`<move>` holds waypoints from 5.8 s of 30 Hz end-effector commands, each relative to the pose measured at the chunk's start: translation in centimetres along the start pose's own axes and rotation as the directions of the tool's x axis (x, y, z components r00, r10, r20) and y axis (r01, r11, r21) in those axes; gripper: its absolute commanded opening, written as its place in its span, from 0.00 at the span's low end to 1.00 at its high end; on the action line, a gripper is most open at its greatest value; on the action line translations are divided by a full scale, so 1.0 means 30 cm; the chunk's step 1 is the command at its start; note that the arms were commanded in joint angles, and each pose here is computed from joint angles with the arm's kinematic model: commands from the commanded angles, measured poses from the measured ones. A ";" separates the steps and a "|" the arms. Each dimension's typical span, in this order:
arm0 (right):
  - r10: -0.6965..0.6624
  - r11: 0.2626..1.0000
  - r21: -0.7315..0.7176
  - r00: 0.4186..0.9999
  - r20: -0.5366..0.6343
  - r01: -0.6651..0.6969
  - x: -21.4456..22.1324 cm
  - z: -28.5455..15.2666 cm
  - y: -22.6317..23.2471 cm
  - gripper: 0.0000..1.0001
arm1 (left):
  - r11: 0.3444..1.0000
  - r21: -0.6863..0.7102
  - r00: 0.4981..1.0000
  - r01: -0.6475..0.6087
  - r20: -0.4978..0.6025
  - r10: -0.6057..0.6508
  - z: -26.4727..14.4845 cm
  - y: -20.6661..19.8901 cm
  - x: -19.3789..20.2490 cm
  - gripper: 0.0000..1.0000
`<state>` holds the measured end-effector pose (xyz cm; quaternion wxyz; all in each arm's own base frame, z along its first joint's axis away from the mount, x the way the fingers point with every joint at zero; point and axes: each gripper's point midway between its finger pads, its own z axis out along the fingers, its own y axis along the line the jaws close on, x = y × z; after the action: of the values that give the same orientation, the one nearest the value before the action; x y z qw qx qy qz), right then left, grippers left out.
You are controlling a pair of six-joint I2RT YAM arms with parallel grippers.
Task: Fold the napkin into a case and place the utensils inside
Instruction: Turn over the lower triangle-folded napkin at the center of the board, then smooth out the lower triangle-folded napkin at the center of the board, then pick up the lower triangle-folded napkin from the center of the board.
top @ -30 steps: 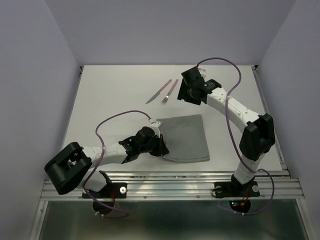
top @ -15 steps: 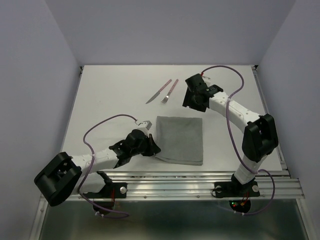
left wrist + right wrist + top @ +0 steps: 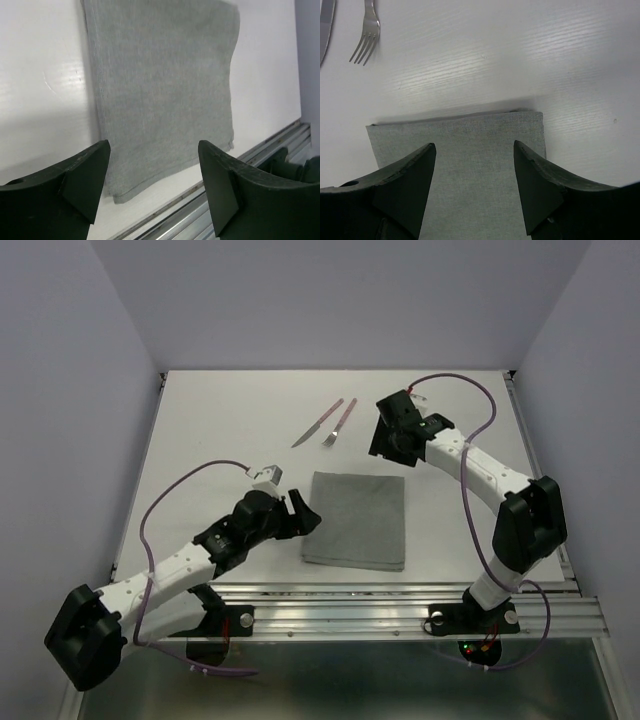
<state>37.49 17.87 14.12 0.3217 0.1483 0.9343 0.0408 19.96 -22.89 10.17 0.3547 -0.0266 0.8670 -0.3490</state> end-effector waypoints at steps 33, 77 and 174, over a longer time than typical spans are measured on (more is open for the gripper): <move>-0.106 0.985 0.130 0.992 -0.071 0.115 0.117 0.231 -0.136 0.06 | 0.963 -0.230 0.985 -0.142 -0.128 0.115 0.456 0.051 -0.284 0.00; -0.122 0.990 0.065 0.990 -0.070 0.127 0.089 0.249 -0.086 0.07 | 0.949 -0.286 0.977 -0.134 -0.200 0.078 0.548 0.150 -0.285 0.26; -0.027 0.989 -0.150 0.987 -0.159 0.003 0.232 0.318 -0.162 0.19 | 0.990 0.015 0.944 -0.137 -0.300 0.136 0.684 -0.221 -0.192 0.00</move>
<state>37.69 15.39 2.51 0.2680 0.1177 0.9484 0.1219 35.06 -38.68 2.84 0.1986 0.0804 0.9299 -0.2990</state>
